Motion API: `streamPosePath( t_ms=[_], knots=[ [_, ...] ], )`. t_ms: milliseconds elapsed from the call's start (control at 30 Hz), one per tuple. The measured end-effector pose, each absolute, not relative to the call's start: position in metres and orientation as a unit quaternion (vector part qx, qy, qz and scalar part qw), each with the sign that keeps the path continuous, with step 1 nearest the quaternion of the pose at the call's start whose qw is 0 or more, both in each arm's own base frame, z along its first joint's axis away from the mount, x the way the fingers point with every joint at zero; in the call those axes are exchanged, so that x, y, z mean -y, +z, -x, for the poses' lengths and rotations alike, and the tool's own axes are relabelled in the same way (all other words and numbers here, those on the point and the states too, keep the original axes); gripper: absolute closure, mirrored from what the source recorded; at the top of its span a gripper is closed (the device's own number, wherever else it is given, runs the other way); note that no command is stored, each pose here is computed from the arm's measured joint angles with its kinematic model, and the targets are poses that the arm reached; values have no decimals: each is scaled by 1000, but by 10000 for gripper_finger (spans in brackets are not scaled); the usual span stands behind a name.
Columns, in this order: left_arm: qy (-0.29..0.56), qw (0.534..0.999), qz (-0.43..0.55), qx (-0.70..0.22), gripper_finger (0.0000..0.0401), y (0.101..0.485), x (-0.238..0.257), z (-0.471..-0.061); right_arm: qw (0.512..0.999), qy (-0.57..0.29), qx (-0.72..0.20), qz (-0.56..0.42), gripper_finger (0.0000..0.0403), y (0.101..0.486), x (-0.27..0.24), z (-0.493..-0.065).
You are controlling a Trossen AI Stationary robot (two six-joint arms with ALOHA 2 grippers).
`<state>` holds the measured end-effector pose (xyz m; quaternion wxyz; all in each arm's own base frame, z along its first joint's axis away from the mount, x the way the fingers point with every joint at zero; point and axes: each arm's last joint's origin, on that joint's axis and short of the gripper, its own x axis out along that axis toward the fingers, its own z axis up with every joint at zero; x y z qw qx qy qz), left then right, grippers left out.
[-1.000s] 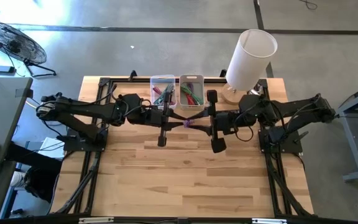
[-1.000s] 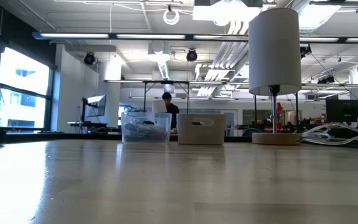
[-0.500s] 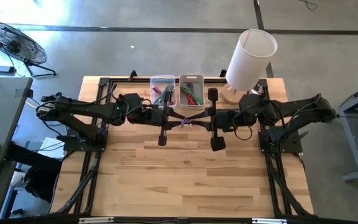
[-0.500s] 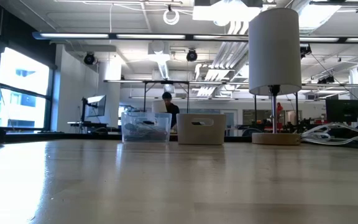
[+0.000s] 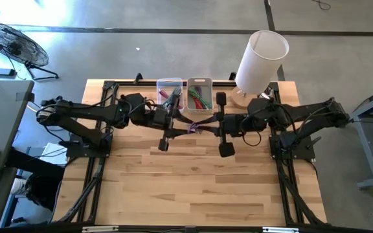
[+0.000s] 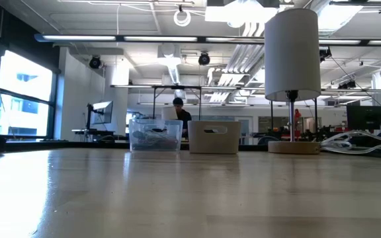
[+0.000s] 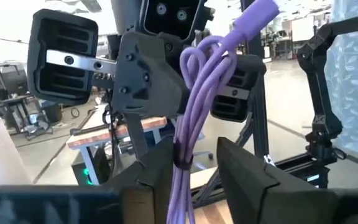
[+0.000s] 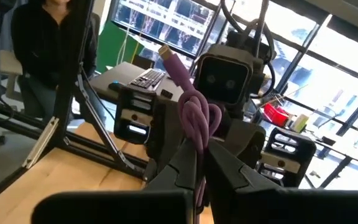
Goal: Pick & Place USB Port
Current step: Put the violet charger cable into the gray bin
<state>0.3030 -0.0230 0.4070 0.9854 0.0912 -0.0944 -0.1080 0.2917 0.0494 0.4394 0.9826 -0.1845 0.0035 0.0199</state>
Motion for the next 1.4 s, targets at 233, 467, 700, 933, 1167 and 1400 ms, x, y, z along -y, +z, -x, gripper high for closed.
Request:
streamPosePath(
  t_ms=[233,467,700,933,1167,1400],
  knots=[
    [-125,985,-89,75,245,405,23,-301,984,-72,-57,149,397,436,-43,-283],
    [-142,983,-94,61,240,415,24,-279,968,-203,-128,76,397,422,-20,-280],
    [-124,979,-145,71,240,439,20,-228,954,-245,-171,-15,397,397,6,-301],
    [-54,981,-182,43,240,451,11,-160,933,-267,-227,-76,397,356,37,-336],
    [9,982,-187,-35,240,441,4,-111,908,-314,-263,-94,397,323,70,-355],
    [31,975,-194,-107,240,428,1,-96,876,-387,-273,-92,397,311,97,-354]
  ],
)
